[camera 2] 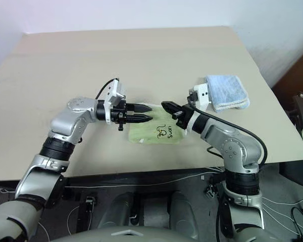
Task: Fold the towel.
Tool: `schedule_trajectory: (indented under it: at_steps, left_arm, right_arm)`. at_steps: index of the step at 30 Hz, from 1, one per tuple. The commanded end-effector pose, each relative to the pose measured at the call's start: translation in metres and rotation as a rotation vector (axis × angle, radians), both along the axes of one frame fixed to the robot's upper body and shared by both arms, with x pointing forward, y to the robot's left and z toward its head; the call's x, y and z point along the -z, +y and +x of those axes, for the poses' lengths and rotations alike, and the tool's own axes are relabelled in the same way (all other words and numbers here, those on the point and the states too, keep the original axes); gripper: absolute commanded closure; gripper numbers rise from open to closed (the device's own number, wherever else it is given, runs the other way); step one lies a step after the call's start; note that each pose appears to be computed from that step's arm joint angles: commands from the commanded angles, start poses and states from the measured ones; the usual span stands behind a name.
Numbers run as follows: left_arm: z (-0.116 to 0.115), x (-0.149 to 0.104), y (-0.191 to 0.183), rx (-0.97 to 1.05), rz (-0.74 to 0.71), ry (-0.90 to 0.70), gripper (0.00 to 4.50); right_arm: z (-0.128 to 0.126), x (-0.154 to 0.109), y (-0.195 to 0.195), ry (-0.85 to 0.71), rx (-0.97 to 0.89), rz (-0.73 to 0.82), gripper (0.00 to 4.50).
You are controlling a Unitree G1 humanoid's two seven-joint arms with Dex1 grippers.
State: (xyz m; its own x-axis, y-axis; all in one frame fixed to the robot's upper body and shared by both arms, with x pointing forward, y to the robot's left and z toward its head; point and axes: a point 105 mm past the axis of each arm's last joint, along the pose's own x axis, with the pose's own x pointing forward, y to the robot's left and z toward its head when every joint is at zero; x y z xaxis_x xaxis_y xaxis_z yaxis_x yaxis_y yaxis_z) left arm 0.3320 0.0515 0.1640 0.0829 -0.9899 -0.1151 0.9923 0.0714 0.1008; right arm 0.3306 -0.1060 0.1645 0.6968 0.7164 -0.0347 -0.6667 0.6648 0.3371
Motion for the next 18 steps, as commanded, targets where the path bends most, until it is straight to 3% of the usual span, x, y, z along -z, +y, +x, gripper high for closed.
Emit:
schedule_trajectory:
  at_steps: [1, 4, 7, 16, 18]
  left_arm:
    - [0.004, -0.003, -0.009, -0.03, -0.064, -0.036, 2.95]
    - [0.001, 0.0, -0.013, -0.011, -0.076, -0.037, 3.51]
    - [0.003, 0.001, -0.012, -0.023, -0.085, -0.026, 4.46]
    - [0.008, -0.004, -0.004, -0.059, -0.085, -0.063, 4.46]
    - [0.011, 0.027, -0.003, -0.096, 0.002, -0.074, 4.46]
  right_arm:
    - [0.005, -0.006, 0.0, -0.038, 0.022, 0.014, 4.5]
    - [0.011, -0.003, -0.001, -0.04, 0.041, 0.001, 4.5]
    - [0.012, -0.002, 0.0, -0.046, 0.036, -0.013, 4.5]
    - [0.016, -0.003, 0.0, -0.066, 0.055, -0.004, 4.5]
    - [0.019, 0.014, 0.001, 0.0, 0.072, 0.069, 4.5]
